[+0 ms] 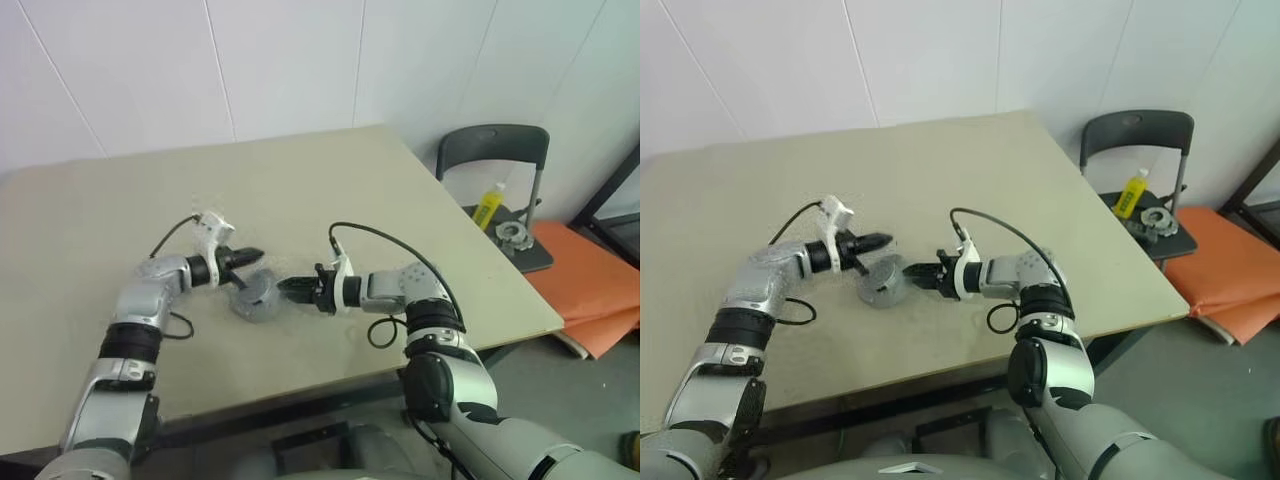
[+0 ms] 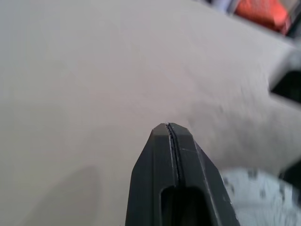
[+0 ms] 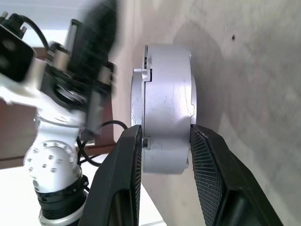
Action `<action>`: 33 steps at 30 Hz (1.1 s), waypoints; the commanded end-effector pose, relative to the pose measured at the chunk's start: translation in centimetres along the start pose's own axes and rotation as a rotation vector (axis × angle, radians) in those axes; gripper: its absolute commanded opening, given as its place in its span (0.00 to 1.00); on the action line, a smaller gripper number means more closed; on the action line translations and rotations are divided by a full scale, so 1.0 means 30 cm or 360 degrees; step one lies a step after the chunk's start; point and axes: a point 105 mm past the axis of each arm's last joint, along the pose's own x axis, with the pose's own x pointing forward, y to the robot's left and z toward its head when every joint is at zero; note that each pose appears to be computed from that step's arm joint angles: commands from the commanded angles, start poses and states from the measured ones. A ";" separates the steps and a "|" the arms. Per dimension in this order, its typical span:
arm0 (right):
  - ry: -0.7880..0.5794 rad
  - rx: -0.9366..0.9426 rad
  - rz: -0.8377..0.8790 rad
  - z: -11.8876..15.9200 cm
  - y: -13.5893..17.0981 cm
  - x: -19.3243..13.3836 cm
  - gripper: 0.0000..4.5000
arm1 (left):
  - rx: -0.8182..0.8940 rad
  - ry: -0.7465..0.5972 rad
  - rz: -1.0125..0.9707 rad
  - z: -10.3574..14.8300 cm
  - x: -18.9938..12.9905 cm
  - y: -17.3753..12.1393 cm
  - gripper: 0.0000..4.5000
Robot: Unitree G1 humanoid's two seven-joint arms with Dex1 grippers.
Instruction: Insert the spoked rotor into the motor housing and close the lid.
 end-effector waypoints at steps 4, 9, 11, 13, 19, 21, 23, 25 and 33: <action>0.0016 -0.0037 0.0170 -0.003 0.090 0.047 0.27 | -0.0275 -0.0272 0.0092 0.129 -0.053 0.038 0.00; -0.0039 -0.0044 0.0206 0.027 0.105 0.035 0.27 | -0.0754 -0.0285 0.0236 0.068 -0.118 0.101 0.00; -0.0077 -0.0044 0.0216 0.046 0.109 0.028 0.27 | -0.0906 -0.0219 0.0267 0.013 -0.145 0.105 0.00; -0.0098 -0.0047 0.0219 0.057 0.111 0.025 0.27 | -0.1020 -0.0188 0.0274 -0.015 -0.166 0.100 0.00; -0.0151 -0.0046 0.0223 0.081 0.111 0.017 0.27 | -0.1259 -0.0071 0.0236 -0.108 -0.247 0.055 0.09; -0.0155 -0.0047 0.0224 0.083 0.111 0.017 0.27 | -0.1298 -0.0069 0.0238 -0.119 -0.262 0.047 0.20; -0.0159 -0.0047 0.0226 0.083 0.110 0.018 0.27 | -0.1350 -0.0102 0.0226 -0.115 -0.274 0.044 0.35; -0.0163 -0.0046 0.0228 0.081 0.108 0.020 0.27 | -0.1469 -0.0197 0.0180 -0.093 -0.277 0.044 0.51; -0.0166 -0.0052 0.0227 0.073 0.101 0.024 0.27 | -0.1663 -0.0220 0.0131 -0.112 -0.265 0.009 0.99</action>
